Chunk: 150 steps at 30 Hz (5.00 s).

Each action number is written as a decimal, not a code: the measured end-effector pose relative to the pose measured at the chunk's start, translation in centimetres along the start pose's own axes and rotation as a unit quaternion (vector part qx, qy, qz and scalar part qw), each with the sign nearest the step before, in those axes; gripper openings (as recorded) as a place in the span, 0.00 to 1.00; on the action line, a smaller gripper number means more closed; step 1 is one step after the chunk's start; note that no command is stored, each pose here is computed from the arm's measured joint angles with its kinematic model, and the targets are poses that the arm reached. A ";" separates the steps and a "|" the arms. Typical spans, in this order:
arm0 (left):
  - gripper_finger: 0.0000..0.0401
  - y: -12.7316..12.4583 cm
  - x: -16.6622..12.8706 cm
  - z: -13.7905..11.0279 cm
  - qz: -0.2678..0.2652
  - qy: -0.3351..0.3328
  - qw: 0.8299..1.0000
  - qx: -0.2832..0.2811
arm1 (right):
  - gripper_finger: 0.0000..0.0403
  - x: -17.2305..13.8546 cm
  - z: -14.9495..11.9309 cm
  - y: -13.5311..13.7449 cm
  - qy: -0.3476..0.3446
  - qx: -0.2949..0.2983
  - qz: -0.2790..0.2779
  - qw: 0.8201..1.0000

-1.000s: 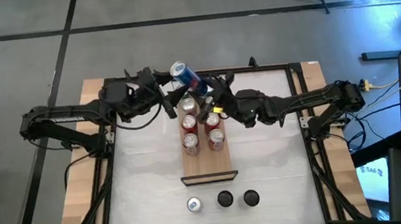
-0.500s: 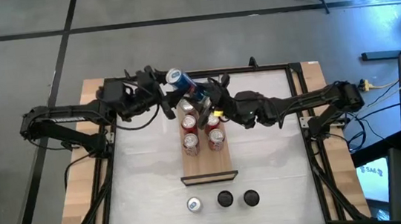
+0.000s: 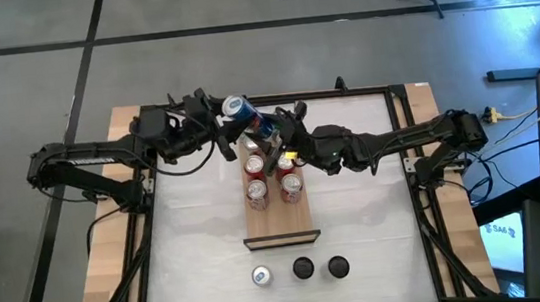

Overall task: Place canned beverage on shelf
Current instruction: Put the top blue soda can on the shelf

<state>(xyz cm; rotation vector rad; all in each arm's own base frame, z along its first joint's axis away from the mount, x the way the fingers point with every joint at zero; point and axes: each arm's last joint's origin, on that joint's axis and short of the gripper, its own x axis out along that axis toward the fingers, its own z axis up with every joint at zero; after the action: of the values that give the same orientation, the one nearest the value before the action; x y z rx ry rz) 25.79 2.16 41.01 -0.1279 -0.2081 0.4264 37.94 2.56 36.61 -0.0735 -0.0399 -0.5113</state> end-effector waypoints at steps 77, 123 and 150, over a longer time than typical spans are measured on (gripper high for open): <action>0.55 -10.8 -2.6 -11.5 -0.180 0.283 0.937 0.093 | 0.96 -12.6 5.2 -2.7 0.151 -0.047 0.236 0.959; 0.56 -12.6 -2.1 -13.7 -0.197 0.276 0.935 0.107 | 0.96 -7.0 -2.6 5.1 0.220 -0.063 0.353 0.907; 0.56 -12.8 -2.3 -13.6 -0.191 0.264 0.938 0.118 | 0.71 -6.8 -2.8 5.3 0.219 -0.059 0.357 0.906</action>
<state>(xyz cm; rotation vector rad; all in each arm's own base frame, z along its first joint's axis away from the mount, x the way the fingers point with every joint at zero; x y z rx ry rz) 31.89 -11.46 29.58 0.0388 0.3474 0.0157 34.68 10.29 33.08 -0.0847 0.4491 0.2165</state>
